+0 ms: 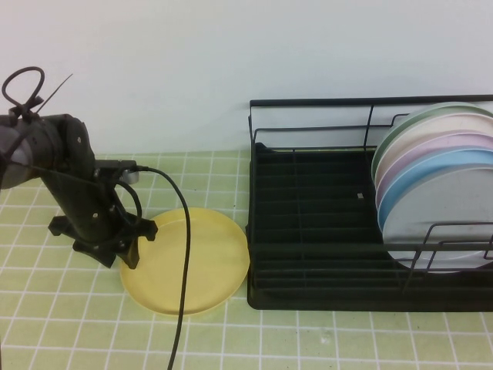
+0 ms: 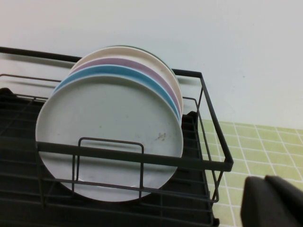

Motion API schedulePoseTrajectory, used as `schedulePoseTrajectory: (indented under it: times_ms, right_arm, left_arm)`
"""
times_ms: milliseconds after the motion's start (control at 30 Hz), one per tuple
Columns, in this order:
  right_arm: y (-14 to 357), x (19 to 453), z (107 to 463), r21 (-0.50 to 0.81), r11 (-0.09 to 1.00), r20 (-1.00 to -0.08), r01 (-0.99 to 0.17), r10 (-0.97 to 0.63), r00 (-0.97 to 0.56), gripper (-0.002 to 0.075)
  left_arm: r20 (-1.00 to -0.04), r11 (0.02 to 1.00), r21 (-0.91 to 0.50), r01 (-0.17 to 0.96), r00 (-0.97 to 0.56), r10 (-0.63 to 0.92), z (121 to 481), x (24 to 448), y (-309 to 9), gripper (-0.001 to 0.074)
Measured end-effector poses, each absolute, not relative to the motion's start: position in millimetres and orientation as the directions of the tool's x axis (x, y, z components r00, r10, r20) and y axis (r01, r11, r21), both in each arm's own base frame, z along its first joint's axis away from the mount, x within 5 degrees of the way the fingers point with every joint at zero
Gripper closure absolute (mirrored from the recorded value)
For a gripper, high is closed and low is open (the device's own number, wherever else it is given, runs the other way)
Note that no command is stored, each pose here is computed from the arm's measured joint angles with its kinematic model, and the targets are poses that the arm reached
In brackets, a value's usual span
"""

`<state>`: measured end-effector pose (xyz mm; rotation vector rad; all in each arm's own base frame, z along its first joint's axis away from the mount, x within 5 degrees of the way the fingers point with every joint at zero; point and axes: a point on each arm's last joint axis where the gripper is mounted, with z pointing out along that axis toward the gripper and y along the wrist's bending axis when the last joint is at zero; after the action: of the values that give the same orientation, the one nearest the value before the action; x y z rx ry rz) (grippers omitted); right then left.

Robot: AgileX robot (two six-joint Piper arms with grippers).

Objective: Place plate on rack
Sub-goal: 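Reach the gripper toward the yellow plate on the table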

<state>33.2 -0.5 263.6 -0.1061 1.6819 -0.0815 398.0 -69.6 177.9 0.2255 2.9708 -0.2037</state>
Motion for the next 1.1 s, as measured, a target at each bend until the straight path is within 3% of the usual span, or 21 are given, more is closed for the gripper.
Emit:
schedulePoseTrajectory:
  times_ms: [200,533,633,800,1100]
  right_arm:
    - [-0.5,33.2,263.6,-0.116,0.993,-0.987,-0.022,-0.118,-0.112,0.0727]
    - [-0.5,33.2,263.6,-0.116,0.993,-0.987,-0.022,-0.118,-0.112,0.0727]
    - [-0.5,33.2,263.6,-0.116,0.993,-0.987,-0.022,-0.118,-0.112,0.0727]
    - [-0.6,33.2,263.6,-0.118,0.993,-0.986,-0.021,-0.12,-0.112,0.0727]
    - [-0.6,33.2,263.6,-0.118,0.993,-0.986,-0.021,-0.12,-0.112,0.0727]
  left_arm:
    - [-0.151,0.981,-0.098,0.169,-0.977,0.153,177.3,397.2,-66.6,0.0567]
    - [-0.142,0.982,-0.11,0.152,-0.981,0.136,175.8,397.2,-65.9,0.0565]
    - [-0.142,0.982,-0.114,0.148,-0.981,0.131,175.8,397.4,-64.4,0.0541]
    - [-0.142,0.982,-0.124,0.143,-0.982,0.125,175.9,397.4,-65.3,0.0414]
    - [-0.153,0.978,-0.166,0.129,-0.983,0.103,176.7,398.2,-69.0,0.0412]
